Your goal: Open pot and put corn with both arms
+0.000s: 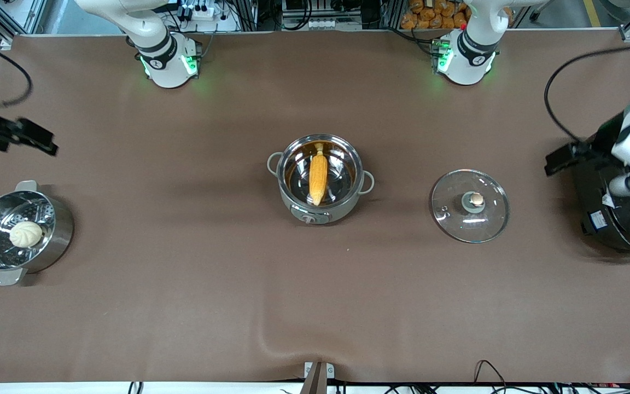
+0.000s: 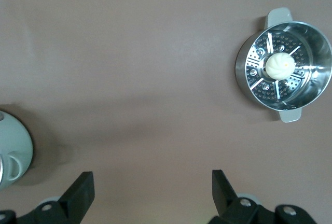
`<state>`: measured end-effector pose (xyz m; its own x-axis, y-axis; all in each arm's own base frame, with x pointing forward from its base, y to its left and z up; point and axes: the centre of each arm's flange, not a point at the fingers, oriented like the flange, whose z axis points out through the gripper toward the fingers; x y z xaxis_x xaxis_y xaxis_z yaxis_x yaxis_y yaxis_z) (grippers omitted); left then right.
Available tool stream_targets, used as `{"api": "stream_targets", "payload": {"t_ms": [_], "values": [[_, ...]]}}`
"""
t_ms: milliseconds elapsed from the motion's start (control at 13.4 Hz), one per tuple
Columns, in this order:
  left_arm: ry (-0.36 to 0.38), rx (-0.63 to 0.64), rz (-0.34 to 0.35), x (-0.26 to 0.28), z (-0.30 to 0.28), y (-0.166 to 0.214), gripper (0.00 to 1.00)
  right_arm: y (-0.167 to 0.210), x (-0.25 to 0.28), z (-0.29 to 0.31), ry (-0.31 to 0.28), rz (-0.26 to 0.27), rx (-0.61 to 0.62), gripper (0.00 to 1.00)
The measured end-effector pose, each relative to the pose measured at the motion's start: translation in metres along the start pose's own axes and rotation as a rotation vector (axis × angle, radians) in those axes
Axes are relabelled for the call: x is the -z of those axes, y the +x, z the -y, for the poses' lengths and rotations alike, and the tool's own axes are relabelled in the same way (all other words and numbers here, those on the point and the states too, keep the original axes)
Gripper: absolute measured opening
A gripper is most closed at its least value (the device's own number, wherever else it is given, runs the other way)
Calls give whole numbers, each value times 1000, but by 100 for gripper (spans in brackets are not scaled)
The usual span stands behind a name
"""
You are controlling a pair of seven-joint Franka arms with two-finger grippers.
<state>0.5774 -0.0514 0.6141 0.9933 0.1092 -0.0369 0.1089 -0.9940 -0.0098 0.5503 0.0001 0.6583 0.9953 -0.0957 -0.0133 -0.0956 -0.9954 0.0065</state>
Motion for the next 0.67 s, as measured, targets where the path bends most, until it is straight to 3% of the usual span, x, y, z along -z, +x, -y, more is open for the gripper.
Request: {"api": "stream_targets", "payload": {"t_ms": [224,673], "values": [[2,-4,-10,15,0,-12,100,-13,18,-13,12,-52,4,100],[11,-27,10,11,-8,-23,100,-7,5,-24,17,-63,25,100]]}}
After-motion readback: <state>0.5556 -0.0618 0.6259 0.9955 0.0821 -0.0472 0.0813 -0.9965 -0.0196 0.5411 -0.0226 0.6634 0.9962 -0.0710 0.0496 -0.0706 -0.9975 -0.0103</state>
